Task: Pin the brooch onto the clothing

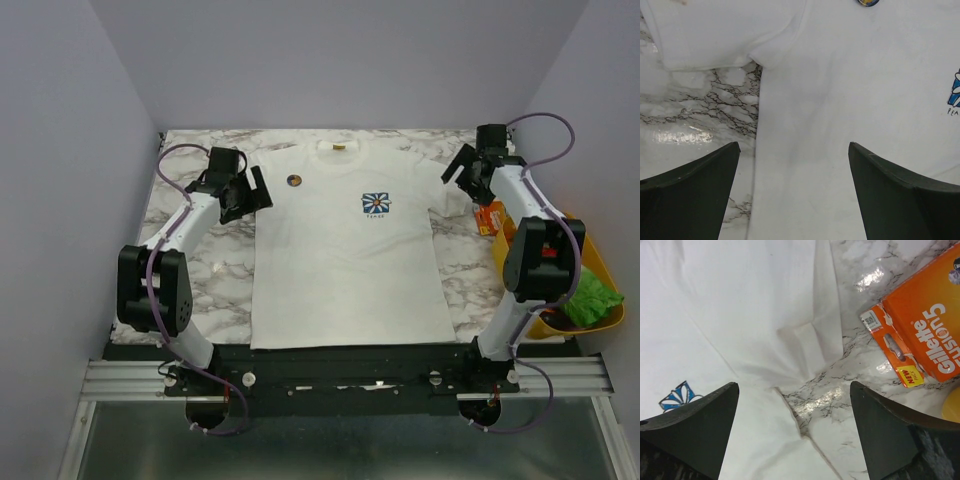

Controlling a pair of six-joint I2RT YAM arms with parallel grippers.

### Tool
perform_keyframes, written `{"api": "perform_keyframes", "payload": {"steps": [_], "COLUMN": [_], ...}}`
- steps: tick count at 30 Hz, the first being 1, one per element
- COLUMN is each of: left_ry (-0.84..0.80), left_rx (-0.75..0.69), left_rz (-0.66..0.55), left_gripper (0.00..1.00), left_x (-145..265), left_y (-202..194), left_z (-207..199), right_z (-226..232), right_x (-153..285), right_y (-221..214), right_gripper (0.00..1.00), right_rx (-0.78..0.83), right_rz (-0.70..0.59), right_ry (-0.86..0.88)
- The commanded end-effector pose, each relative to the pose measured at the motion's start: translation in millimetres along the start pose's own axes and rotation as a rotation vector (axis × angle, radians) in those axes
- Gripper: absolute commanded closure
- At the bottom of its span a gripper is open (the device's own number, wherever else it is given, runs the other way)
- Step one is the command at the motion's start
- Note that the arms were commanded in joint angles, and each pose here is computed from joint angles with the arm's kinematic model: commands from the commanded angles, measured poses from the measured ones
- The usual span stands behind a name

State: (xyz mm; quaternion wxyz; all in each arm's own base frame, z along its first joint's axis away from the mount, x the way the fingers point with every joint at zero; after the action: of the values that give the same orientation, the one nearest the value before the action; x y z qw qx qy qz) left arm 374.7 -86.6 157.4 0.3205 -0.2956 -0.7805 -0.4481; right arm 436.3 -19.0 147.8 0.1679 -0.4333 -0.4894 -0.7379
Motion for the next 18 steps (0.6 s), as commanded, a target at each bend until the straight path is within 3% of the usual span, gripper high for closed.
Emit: {"api": "perform_keyframes", "payload": {"steps": [1, 13, 18], "left_ry": [-0.006, -0.007, -0.009], "left_rx": [-0.026, -0.043, -0.048], "left_rz": [-0.042, -0.097, -0.112], "left_gripper": [0.01, 0.01, 0.01], "left_x": [17.0, 30.2, 35.4], "left_y": [5.3, 15.1, 18.0], "left_z": [-3.1, -5.2, -6.4], "right_z": [11.4, 33.4, 55.9], "right_x": [31.4, 88.7, 105.5], "right_y": [13.3, 3.6, -28.2], "right_gripper": [0.00, 0.00, 0.00], "right_rx": [0.031, 0.124, 0.254], "right_rz": [-0.078, -0.175, -0.185], "right_ry": [0.147, 0.335, 0.369]}}
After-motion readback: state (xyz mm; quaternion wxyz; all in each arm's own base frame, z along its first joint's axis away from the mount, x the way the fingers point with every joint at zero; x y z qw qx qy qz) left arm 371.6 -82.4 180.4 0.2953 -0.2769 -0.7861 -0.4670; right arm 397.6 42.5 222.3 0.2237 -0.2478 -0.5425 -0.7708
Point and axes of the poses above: each gripper's point midway between its finger pads, its own x axis back along the fingers, its own z axis along the line the jaws close on, y = z × x, the point moved 5 cm from there along x, back along the fingers, and after that the axes turned 5 degrees about x, right-handed, at the moved point
